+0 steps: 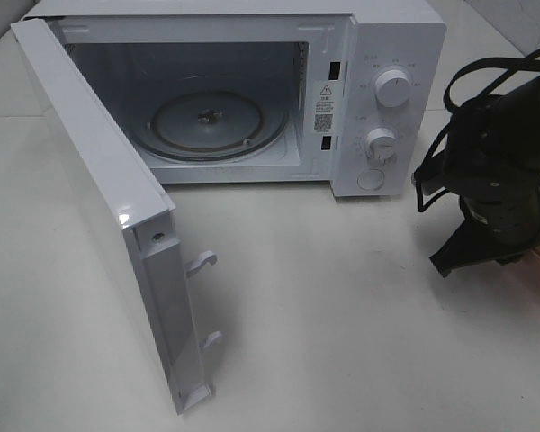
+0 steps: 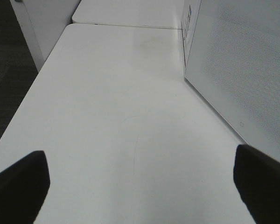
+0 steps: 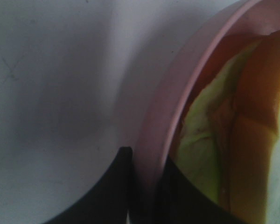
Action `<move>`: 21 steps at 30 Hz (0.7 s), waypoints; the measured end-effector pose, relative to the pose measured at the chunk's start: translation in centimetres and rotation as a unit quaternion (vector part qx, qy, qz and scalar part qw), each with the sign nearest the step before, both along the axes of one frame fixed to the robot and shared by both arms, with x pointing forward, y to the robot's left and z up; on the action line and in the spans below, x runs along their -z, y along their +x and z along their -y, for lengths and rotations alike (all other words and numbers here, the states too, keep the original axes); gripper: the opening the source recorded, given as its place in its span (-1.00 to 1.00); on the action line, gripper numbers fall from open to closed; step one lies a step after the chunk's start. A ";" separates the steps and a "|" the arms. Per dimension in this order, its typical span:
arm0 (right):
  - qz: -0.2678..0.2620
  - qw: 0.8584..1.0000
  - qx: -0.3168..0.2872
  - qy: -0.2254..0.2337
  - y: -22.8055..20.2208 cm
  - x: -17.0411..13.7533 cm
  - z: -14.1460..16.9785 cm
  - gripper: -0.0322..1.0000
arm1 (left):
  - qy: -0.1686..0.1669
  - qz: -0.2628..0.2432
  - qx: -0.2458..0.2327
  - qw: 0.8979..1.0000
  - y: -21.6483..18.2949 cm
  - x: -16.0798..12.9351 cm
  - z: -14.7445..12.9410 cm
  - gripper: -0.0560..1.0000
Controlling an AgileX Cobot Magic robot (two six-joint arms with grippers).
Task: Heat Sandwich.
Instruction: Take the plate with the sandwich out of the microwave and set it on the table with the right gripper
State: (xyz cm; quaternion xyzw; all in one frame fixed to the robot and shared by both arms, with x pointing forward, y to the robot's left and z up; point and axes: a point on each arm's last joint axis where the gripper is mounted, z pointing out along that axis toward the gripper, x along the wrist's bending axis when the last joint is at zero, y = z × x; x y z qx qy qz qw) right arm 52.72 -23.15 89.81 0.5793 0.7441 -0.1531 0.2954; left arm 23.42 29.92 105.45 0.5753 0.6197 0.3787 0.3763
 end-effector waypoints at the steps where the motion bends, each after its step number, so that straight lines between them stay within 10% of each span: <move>1: -0.003 1.000 0.005 0.000 0.0 0.5 0.0 -0.71 | 0.000 0.000 0.000 1.000 0.0 0.0 0.0 0.97; 21: 0.013 1.000 0.012 -0.003 0.4 2.0 0.0 -0.71 | 0.000 0.000 0.000 1.000 0.0 0.0 0.0 0.97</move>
